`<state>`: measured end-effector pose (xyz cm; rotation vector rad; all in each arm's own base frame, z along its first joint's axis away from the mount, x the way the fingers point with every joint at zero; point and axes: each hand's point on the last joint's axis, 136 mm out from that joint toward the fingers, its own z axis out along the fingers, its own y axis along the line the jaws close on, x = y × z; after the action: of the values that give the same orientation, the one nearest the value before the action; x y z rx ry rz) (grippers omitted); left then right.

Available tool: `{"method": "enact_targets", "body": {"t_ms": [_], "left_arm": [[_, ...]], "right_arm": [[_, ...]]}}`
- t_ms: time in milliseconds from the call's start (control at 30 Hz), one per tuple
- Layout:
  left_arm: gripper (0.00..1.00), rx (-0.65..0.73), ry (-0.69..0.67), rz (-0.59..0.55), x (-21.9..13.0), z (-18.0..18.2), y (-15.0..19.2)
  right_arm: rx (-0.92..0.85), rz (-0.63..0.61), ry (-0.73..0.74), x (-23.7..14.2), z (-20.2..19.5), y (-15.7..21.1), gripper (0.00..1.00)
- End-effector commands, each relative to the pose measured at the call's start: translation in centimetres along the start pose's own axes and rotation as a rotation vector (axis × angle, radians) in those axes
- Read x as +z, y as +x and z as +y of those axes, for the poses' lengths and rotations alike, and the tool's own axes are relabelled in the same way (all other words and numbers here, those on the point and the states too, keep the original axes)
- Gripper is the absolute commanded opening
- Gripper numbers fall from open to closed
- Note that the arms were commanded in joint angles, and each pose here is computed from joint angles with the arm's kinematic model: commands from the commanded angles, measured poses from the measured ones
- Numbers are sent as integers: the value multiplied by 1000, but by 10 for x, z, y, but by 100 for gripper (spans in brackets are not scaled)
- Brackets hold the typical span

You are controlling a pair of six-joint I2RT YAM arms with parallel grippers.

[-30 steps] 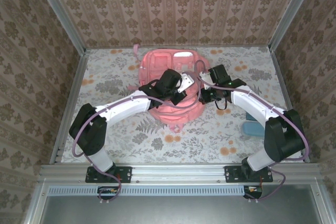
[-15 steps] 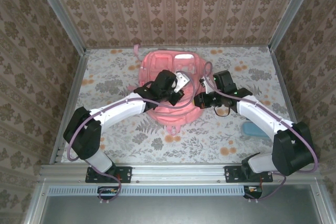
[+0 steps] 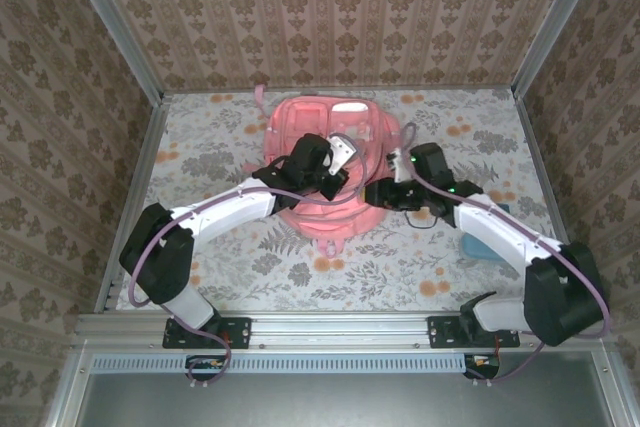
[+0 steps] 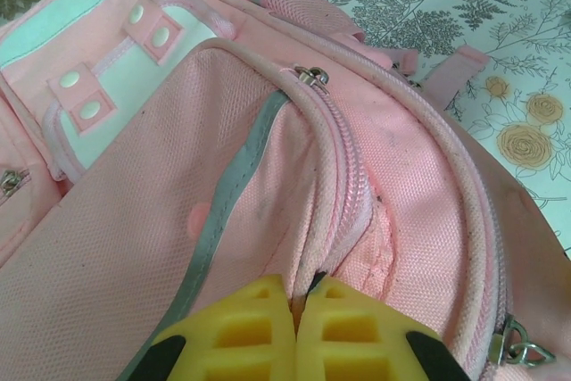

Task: Pack the student bag

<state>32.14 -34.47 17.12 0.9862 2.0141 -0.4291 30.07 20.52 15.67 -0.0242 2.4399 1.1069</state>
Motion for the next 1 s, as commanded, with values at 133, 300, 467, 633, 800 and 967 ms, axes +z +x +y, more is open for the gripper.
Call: {"method": "enact_targets", "body": {"t_ms": [133, 300, 467, 633, 800, 967], "left_arm": [[0, -52, -15, -111, -20, 13, -26], [0, -51, 6, -122, -22, 10, -28], [0, -54, 18, -125, -24, 8, -29], [0, -57, 27, -125, -24, 6, -29], [0, -69, 32, -126, -25, 6, -28], [21, -167, 25, -126, -33, 11, -26]], "right_arm": [[177, -121, -99, -26, 16, -42, 54], [331, -85, -121, -13, 18, -56, 54], [436, -50, -128, 7, 10, -63, 55], [462, -40, -156, 16, 9, -66, 54], [471, -17, -210, 24, 19, -69, 52], [484, 3, -254, 32, 27, -71, 42]]}}
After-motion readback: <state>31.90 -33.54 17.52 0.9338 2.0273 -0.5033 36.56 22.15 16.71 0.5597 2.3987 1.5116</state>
